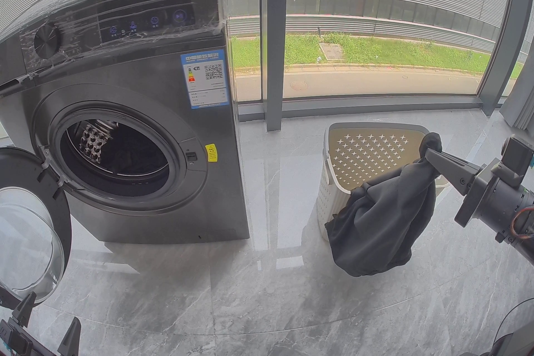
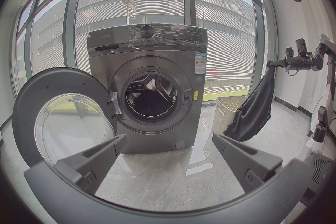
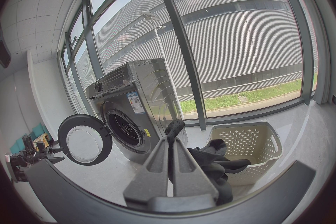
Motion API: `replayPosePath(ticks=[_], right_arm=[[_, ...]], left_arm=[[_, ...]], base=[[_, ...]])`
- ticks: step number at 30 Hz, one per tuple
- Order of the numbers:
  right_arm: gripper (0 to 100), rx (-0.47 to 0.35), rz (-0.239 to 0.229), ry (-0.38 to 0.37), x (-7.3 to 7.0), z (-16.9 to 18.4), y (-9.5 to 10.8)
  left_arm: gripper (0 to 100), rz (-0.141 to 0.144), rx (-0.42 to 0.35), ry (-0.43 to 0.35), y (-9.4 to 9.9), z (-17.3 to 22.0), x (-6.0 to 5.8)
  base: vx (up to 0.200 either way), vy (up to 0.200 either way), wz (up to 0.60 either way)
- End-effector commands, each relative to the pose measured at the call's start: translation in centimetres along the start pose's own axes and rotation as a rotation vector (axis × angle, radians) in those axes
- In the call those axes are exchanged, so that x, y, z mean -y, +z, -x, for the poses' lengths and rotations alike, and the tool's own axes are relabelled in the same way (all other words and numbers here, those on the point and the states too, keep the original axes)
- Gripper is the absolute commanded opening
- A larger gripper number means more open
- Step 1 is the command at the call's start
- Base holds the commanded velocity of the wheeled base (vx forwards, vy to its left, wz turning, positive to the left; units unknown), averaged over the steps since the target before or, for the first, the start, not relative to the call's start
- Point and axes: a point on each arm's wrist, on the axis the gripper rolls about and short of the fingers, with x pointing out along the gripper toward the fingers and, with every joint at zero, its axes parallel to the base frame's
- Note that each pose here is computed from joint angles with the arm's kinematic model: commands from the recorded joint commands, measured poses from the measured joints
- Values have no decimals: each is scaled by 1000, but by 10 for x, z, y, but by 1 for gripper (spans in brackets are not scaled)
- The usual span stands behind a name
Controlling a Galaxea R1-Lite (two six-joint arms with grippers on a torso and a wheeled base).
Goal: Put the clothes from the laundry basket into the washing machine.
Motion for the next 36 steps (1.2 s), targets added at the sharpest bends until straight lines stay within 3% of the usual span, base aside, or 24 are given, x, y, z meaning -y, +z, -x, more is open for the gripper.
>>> replayPosePath(ticks=[1,9,14,19,29,36], right_arm=[[0,-3,0,1,0,-1,-1],[0,-5,0,10,0,-1,0],[0,-24,-10,67,-2,-5,-2],[0,-35,-26,69,0,-10,-3],[0,2,-75,86,-2,-16,10],[0,-58,-75,84,-1,-12,-5]], left_arm=[[100,0,1,0,-5,0,0],[100,0,1,0,-5,0,0],[100,0,1,0,-5,0,0],[100,0,1,1,-5,0,0],[100,-2,1,0,-5,0,0],[100,-2,1,0,-5,0,0]], base=[[0,200,0],[0,75,0],[-160,0,0],[-200,0,0],[0,0,0],[0,0,0]])
